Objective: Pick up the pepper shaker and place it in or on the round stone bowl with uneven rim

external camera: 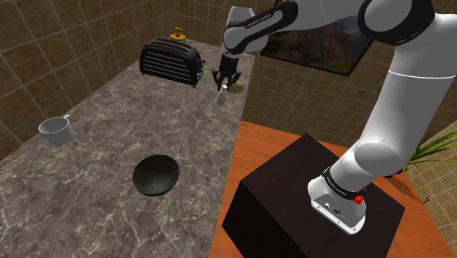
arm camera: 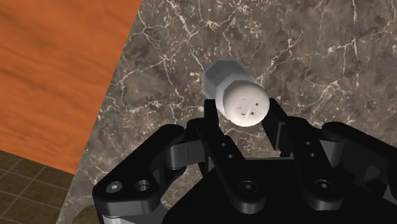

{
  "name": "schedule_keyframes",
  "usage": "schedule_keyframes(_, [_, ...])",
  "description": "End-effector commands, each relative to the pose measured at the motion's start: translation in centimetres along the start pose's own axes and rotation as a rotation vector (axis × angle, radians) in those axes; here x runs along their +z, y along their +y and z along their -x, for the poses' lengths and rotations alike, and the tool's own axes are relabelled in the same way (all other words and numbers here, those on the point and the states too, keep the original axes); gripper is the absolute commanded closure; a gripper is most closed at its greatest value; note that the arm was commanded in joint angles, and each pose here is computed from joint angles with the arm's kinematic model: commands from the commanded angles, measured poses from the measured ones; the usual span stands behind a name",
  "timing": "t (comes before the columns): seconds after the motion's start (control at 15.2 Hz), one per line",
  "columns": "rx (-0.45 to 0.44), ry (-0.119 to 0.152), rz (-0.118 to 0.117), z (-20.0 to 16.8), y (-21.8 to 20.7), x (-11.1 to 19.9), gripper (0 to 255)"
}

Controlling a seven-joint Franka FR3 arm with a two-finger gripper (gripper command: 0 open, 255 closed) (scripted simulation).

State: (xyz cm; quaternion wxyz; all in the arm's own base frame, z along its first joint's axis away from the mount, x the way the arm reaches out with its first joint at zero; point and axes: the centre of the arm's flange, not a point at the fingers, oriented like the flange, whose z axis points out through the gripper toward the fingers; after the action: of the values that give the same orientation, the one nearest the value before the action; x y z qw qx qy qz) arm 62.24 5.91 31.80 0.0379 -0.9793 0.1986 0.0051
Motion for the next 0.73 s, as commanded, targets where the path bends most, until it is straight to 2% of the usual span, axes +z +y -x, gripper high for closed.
schedule_keyframes(0.0, [0.0,0.0,0.0,1.7,-1.9,-0.1,255])
schedule_keyframes(0.66, [0.0,0.0,0.0,10.6,-11.7,-0.2,255])
